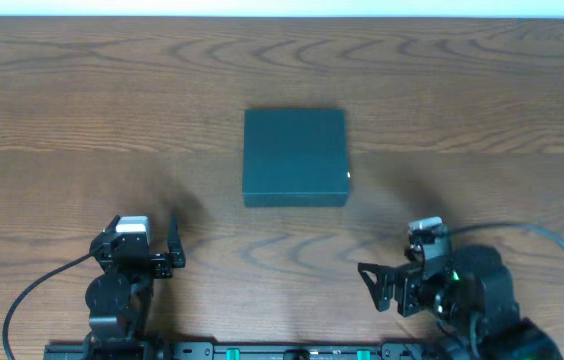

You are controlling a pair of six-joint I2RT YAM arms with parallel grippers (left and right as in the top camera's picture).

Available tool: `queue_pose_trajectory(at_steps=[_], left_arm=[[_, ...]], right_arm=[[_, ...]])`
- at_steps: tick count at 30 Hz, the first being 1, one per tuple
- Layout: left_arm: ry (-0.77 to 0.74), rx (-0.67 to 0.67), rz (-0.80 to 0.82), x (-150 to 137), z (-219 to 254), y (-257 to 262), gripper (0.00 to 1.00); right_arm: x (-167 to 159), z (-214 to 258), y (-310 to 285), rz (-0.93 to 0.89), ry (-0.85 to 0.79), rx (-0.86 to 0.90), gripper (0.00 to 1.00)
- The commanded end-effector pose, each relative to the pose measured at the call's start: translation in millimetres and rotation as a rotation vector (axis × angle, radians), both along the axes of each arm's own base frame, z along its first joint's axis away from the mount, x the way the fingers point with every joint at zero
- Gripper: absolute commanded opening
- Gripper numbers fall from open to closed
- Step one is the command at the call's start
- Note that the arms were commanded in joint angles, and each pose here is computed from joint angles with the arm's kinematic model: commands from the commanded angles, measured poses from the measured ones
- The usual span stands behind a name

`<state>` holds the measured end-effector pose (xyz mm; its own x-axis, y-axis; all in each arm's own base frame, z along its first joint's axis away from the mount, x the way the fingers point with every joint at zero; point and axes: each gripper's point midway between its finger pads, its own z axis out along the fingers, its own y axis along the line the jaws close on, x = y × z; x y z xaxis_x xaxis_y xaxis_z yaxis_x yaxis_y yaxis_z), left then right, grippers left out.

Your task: Pack container

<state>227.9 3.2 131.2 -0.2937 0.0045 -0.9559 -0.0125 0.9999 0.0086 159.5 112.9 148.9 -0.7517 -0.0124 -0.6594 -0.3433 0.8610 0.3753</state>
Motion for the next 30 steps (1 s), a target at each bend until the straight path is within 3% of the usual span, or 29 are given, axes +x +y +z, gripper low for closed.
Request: queue_pose_trajectory(at_steps=[1,7,19,30], left_arm=[[0.016,-0.006,0.022,0.1,-9.8,3.4,0.95],[0.016,-0.006,0.022,0.1,-9.8,3.4,0.95],[0.016,-0.006,0.022,0.1,-9.8,3.4,0.95],[0.016,-0.005,0.022,0.1,-9.8,3.5,0.95]], right_arm=[[0.4,-3.6,-4.5,0.084,-0.175,-0.087,0.99],[-1.3,-20.8,-8.7,0.092,-0.293,-0.097,0.99],[-5.1,-74.1,-6.0,0.115,-0.229,-0.107,0.99],[-3.2,-73.0,-5.2,0.115,-0.240,-0.105,0.99]])
